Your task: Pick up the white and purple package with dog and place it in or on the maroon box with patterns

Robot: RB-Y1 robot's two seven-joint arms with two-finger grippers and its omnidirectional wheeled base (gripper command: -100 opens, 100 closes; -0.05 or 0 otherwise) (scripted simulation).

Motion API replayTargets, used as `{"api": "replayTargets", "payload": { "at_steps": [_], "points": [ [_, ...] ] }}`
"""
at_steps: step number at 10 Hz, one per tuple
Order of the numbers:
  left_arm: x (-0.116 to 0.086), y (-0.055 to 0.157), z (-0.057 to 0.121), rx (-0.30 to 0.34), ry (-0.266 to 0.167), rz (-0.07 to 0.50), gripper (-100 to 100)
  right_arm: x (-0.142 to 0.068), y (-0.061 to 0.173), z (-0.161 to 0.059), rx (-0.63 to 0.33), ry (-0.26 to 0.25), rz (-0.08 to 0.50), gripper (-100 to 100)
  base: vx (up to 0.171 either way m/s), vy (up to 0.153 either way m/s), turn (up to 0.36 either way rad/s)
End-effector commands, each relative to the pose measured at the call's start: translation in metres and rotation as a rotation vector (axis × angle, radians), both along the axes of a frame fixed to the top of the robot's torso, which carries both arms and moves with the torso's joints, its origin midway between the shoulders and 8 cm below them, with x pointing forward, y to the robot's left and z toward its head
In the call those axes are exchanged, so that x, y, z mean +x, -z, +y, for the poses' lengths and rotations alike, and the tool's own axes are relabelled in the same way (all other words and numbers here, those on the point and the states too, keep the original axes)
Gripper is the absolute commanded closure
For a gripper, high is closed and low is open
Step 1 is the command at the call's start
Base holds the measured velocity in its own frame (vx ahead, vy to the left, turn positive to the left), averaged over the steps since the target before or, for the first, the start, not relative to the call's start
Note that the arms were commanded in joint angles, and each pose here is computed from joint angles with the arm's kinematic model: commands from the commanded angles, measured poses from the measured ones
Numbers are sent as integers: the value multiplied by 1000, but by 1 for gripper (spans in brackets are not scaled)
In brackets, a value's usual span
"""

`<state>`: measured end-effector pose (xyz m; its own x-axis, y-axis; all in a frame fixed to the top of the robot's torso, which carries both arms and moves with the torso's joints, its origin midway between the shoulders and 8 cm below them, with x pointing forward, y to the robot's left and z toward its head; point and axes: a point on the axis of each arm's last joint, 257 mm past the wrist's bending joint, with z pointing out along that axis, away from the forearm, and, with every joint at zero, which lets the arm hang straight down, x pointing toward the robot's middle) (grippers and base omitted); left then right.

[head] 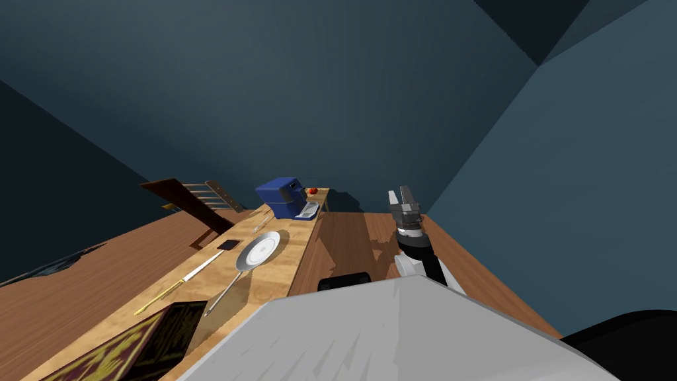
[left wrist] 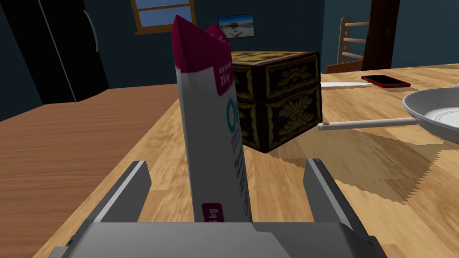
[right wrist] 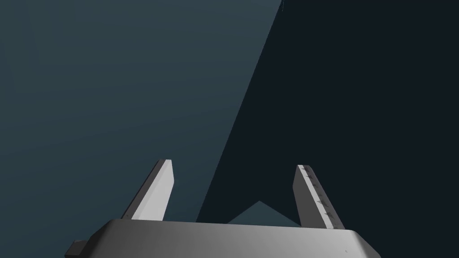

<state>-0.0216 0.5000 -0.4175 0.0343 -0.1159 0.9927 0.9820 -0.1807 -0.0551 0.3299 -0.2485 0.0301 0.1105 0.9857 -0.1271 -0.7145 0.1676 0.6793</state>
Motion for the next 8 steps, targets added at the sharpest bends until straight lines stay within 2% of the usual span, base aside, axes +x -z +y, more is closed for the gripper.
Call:
{"api": "replayTargets", "payload": {
  "at_steps": [1,3,4,8],
  "points": [
    [-17,-3,8,-1,-8,3,-100,0,0,0,0,0,0,0,70,23,-56],
    [-19,-2,7,0,-8,4,-100,0,0,0,0,0,0,0,60,14,-24],
    [-19,-2,7,-1,-8,2,100,0,0,0,0,0,0,0,6,2,1],
    [-19,-3,7,0,-9,2,100,0,0,0,0,0,0,0,0,0,3]
  ]
}}
